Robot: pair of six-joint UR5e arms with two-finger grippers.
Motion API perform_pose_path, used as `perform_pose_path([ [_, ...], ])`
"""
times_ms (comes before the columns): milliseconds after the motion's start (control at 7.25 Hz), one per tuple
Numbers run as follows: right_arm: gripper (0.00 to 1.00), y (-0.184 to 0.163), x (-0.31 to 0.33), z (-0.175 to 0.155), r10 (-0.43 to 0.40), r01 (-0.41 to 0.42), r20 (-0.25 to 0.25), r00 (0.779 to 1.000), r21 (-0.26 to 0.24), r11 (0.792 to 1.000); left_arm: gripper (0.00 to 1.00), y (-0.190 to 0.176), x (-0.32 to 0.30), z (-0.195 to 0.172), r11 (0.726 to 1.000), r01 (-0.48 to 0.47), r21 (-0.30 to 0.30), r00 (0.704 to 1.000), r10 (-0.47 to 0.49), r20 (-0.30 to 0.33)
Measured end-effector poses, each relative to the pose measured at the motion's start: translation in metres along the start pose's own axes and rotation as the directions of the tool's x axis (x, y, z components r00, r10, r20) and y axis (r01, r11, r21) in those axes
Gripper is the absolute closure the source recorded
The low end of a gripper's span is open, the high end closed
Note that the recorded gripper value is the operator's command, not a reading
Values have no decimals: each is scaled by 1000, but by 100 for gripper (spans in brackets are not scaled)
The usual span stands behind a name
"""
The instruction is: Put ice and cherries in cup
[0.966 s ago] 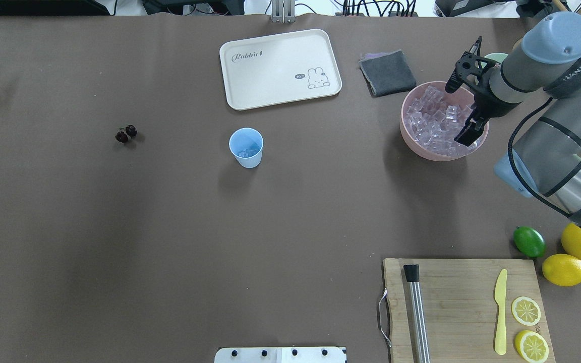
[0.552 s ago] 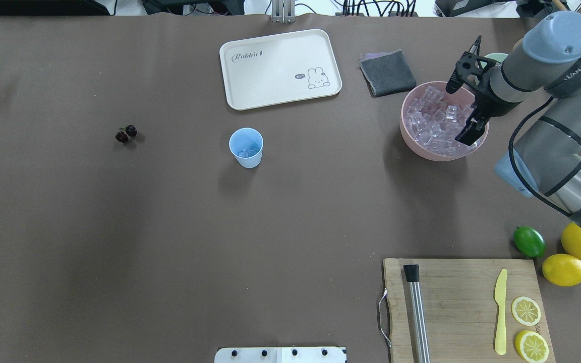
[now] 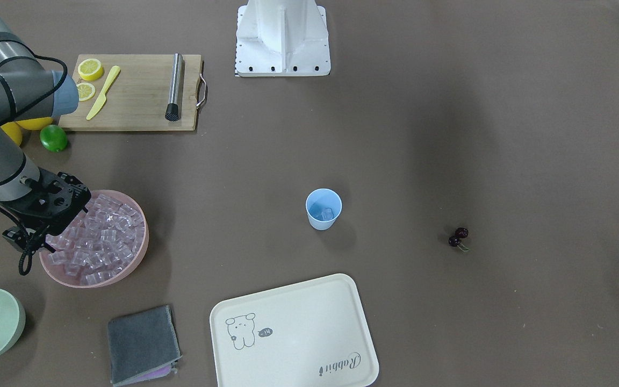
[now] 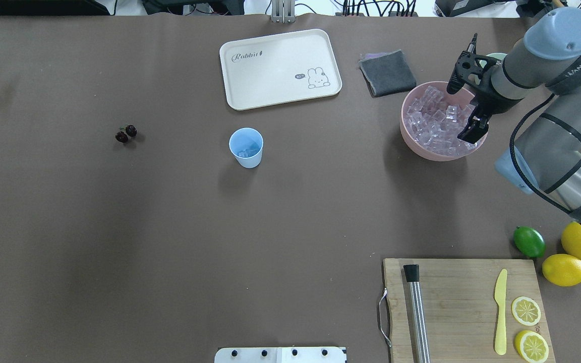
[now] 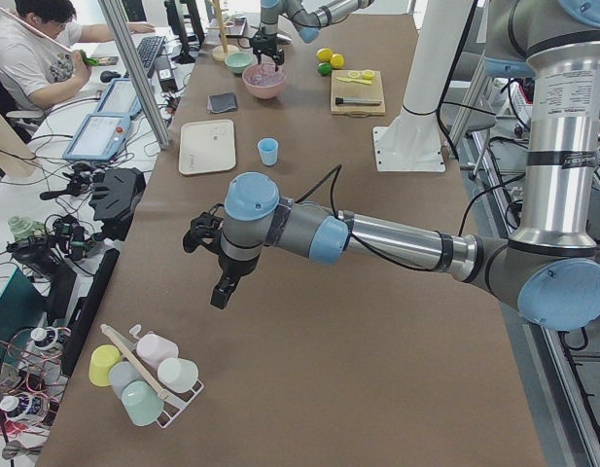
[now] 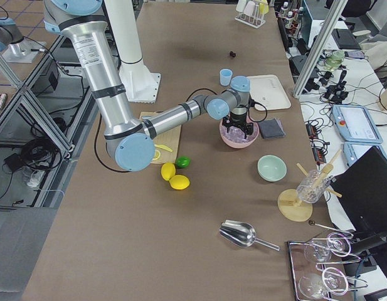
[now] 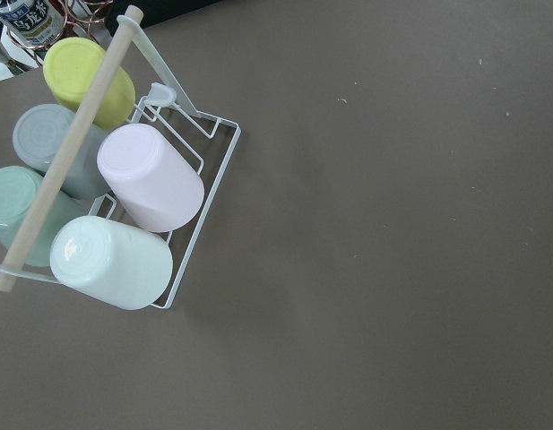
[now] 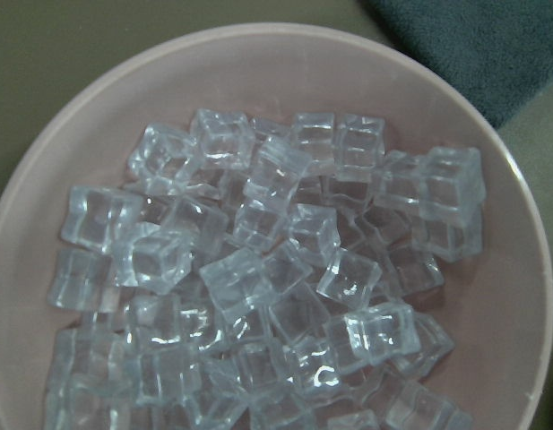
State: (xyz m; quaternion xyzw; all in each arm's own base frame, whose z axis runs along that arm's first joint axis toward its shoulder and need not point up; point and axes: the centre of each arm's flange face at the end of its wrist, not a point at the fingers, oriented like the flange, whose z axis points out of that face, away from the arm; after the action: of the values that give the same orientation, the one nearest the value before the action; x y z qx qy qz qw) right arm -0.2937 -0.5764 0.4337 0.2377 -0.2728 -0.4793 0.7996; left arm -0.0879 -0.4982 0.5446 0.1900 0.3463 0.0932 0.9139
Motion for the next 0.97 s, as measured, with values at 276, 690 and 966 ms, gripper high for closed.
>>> perform_pose_path([
  [276,1,-2,-1,0,-7,7,-1,1000,2,1000,2,-1,0,-1,1000,-3,6,1000,3,1],
  [690,1,1,0,4,-18,18,-1,1000,-5,1000,2,-1,0,-1,1000,-4,8,1000,4,2],
  [966,1,3,2,6,-28,28,-5,1000,-12,1000,2,-1,0,-2,1000,-4,9,1000,4,2],
])
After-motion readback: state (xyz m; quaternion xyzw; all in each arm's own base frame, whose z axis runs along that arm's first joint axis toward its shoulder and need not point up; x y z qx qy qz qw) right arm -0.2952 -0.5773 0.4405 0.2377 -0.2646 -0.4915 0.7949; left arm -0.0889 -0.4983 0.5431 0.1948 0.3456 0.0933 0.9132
